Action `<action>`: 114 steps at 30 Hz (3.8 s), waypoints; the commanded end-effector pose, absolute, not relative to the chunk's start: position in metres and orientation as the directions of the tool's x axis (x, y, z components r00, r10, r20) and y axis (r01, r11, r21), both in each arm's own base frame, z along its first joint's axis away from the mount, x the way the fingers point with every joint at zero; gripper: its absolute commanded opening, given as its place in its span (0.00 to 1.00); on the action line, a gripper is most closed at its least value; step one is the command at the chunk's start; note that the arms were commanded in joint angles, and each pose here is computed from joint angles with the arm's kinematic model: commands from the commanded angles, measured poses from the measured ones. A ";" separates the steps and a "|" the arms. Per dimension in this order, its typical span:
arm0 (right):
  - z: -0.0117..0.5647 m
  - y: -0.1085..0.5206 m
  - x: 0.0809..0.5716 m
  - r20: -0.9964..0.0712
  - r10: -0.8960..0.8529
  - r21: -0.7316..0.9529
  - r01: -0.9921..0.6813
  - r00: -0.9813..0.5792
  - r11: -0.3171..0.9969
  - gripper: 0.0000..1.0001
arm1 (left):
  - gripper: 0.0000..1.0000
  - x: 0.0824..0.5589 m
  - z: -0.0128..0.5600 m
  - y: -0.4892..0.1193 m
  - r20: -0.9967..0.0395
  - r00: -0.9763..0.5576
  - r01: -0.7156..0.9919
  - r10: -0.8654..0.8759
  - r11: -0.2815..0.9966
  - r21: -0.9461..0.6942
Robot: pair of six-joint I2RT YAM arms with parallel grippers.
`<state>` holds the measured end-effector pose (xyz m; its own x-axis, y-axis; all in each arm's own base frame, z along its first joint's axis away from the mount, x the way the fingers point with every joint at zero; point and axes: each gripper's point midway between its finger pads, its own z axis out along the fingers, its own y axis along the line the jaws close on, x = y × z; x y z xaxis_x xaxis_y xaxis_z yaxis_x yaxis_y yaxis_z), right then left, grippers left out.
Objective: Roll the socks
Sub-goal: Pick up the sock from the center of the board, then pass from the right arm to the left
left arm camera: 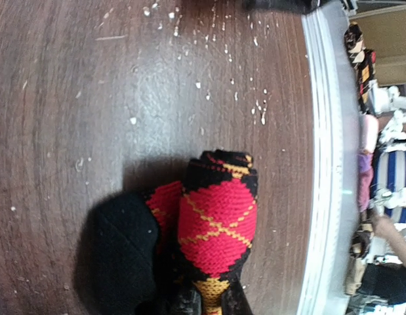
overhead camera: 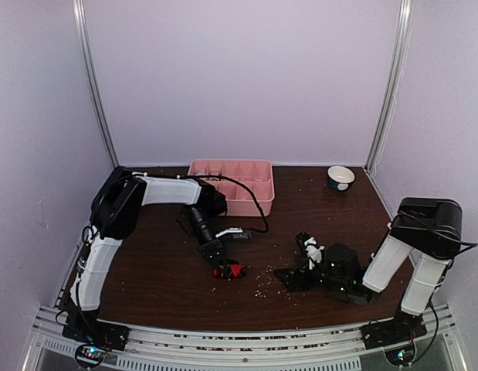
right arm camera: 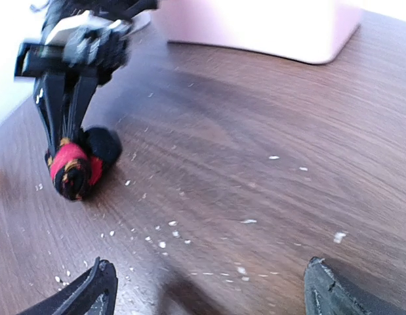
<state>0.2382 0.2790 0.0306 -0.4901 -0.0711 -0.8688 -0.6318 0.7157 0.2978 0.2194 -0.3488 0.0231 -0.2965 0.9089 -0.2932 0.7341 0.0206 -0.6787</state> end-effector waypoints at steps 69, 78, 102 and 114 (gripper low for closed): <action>0.160 0.474 0.210 -0.742 -0.218 0.614 -0.773 -0.634 0.160 0.00 | 0.67 0.214 0.162 -0.298 -0.378 0.411 0.897 0.830 -0.295 0.329; 0.180 0.478 0.194 -0.712 -0.233 0.659 -0.745 -0.663 0.106 0.00 | 0.53 0.223 0.161 -0.304 -0.330 0.457 0.853 0.826 -0.301 0.427; 0.198 0.497 0.188 -0.373 -0.159 0.926 -0.377 -0.914 -0.007 0.08 | 0.01 0.257 0.186 -0.296 -0.134 0.415 0.673 0.900 -0.204 0.711; 0.182 0.417 0.238 -0.779 -0.109 0.476 -0.696 -0.617 0.539 1.00 | 0.00 0.207 0.224 -0.308 -0.583 0.044 0.999 0.811 -0.024 0.042</action>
<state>0.2102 0.4667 0.1754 -0.8227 -0.1141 -0.5570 -0.5652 0.2703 0.7794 0.2451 -0.3003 0.2096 0.2340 0.8778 -0.4180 0.9144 -0.0527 0.4013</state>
